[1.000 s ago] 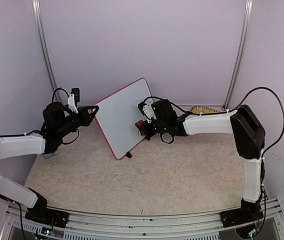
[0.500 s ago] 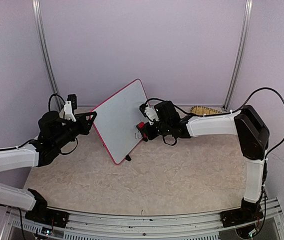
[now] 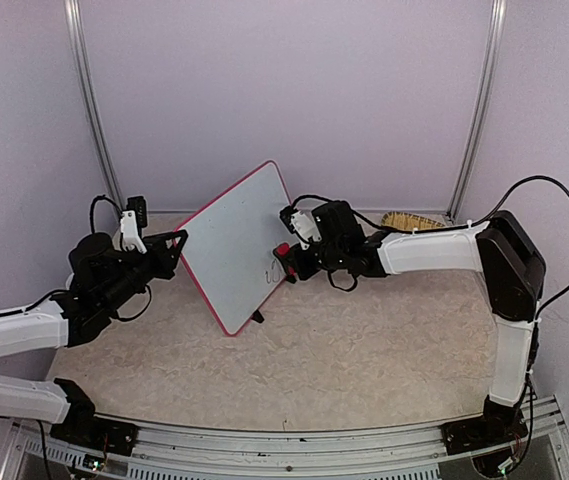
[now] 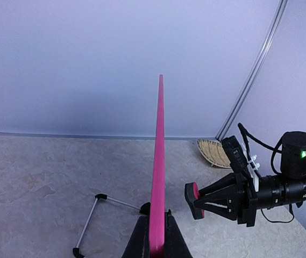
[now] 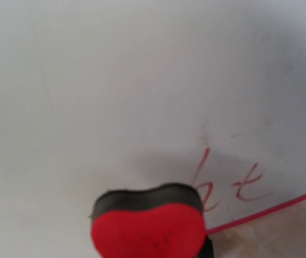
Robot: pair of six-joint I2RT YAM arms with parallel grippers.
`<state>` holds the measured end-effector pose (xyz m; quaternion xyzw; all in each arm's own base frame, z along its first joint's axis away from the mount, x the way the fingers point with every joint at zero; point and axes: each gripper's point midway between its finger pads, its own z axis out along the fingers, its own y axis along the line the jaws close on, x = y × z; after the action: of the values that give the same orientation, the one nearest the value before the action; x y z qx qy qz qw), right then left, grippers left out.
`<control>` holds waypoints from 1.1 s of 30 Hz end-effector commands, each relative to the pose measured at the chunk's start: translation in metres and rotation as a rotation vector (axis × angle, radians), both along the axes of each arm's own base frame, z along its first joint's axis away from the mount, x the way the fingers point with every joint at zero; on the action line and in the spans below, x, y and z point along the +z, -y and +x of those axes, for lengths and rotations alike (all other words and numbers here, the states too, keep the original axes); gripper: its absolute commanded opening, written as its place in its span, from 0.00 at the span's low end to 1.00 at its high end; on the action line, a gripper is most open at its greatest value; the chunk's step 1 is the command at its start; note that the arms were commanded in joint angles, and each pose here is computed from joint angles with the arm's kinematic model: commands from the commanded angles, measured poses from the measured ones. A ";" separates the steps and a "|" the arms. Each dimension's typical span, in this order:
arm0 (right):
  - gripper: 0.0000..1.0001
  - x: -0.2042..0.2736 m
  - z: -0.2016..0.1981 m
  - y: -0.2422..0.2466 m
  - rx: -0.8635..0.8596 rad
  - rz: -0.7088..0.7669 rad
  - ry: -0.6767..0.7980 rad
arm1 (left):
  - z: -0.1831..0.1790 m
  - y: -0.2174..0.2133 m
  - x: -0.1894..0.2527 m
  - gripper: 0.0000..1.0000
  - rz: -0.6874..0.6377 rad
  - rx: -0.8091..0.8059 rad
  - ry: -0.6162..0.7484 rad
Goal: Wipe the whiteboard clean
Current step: Erase the whiteboard at the center of the board.
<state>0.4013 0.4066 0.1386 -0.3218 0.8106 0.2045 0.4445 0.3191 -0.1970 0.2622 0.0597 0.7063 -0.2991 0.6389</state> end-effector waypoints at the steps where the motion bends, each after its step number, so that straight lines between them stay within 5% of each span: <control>1: 0.11 0.028 -0.014 -0.017 0.079 0.032 0.061 | -0.006 -0.005 -0.012 0.00 0.022 0.030 -0.046; 18: 0.10 -0.045 -0.007 -0.045 0.160 -0.112 -0.034 | -0.010 -0.016 -0.013 0.00 0.037 0.067 -0.066; 33: 0.09 -0.101 -0.041 -0.034 0.218 -0.262 -0.110 | -0.012 -0.022 -0.022 0.00 0.031 0.087 -0.115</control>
<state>0.3814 0.4454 0.0786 -0.4228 0.8039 0.1835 0.3760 0.3082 -0.1807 0.2605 0.0263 0.7233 -0.2834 0.6291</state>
